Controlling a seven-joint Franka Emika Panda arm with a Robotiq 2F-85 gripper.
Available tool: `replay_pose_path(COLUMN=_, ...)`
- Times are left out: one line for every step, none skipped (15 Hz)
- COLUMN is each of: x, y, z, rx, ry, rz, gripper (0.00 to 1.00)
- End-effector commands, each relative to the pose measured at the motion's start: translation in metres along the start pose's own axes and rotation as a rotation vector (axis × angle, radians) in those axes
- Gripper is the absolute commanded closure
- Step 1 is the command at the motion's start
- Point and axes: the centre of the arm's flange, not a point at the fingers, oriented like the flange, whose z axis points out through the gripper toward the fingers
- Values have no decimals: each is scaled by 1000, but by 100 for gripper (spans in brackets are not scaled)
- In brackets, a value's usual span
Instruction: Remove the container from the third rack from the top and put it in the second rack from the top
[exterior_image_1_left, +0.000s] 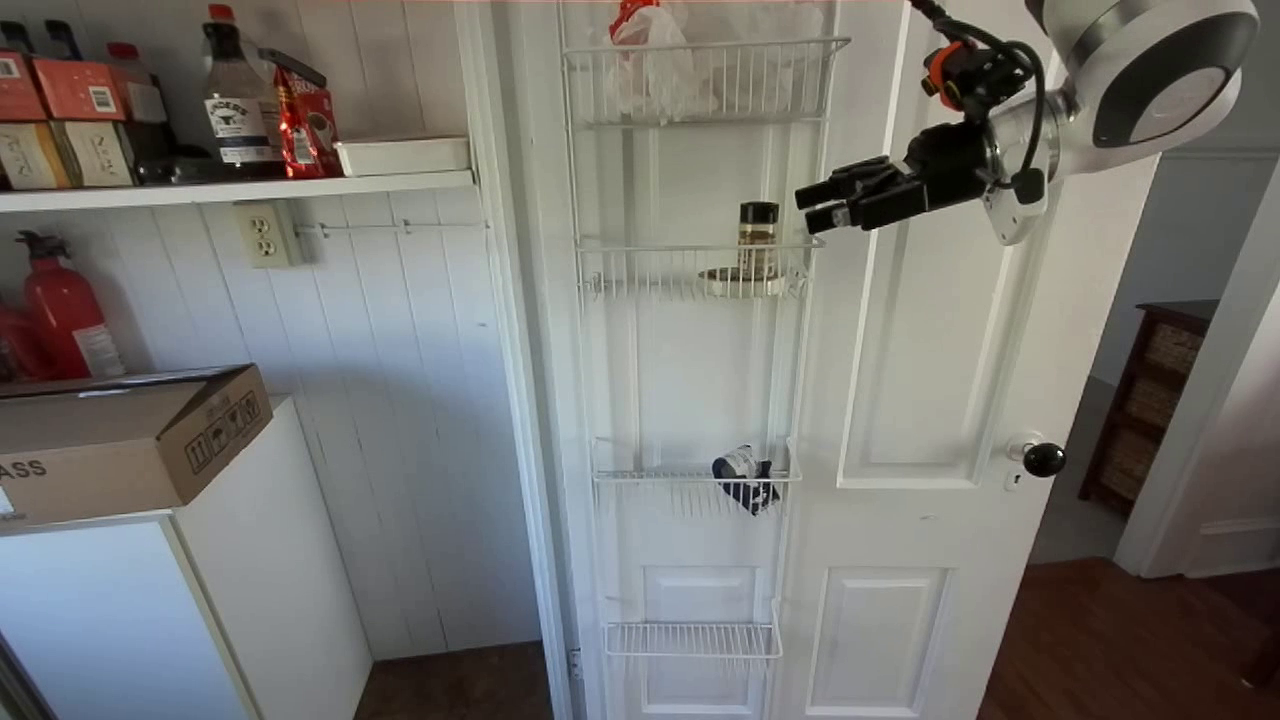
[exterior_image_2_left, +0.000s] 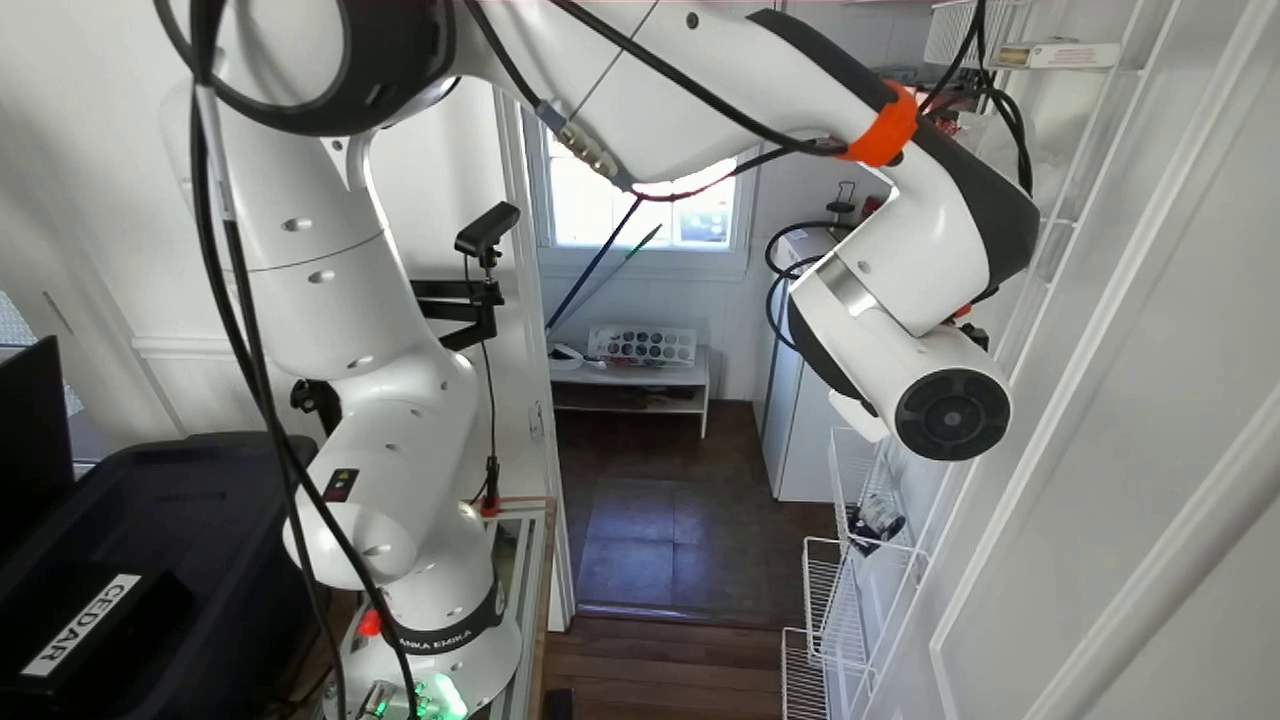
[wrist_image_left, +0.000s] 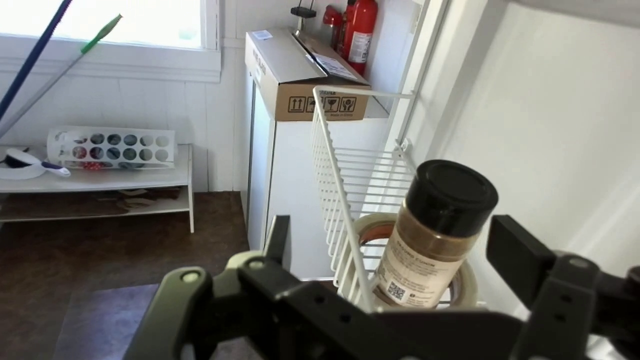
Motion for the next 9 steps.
replay_pose_path(x=0, y=-7, z=17, rx=54, ry=-7, rz=58, gripper=0)
replay_pose_path(x=2, y=-8, z=19, rx=64, ry=-6, rz=66, gripper=0)
replay_pose_path(x=2, y=-8, z=22, rx=71, ry=-12, rz=75, gripper=0)
replay_pose_path(x=2, y=-9, z=25, rx=81, ry=-18, rz=83, gripper=0)
replay_pose_path(x=2, y=-10, z=27, rx=85, ry=-23, rz=90, gripper=0)
replay_pose_path(x=2, y=-10, z=29, rx=90, ry=-29, rz=95, gripper=0)
replay_pose_path(x=1, y=-10, z=31, rx=92, ry=-34, rz=101, gripper=0)
replay_pose_path(x=1, y=-10, z=33, rx=94, ry=-37, rz=103, gripper=0)
replay_pose_path(x=1, y=-10, z=35, rx=97, ry=-42, rz=107, gripper=0)
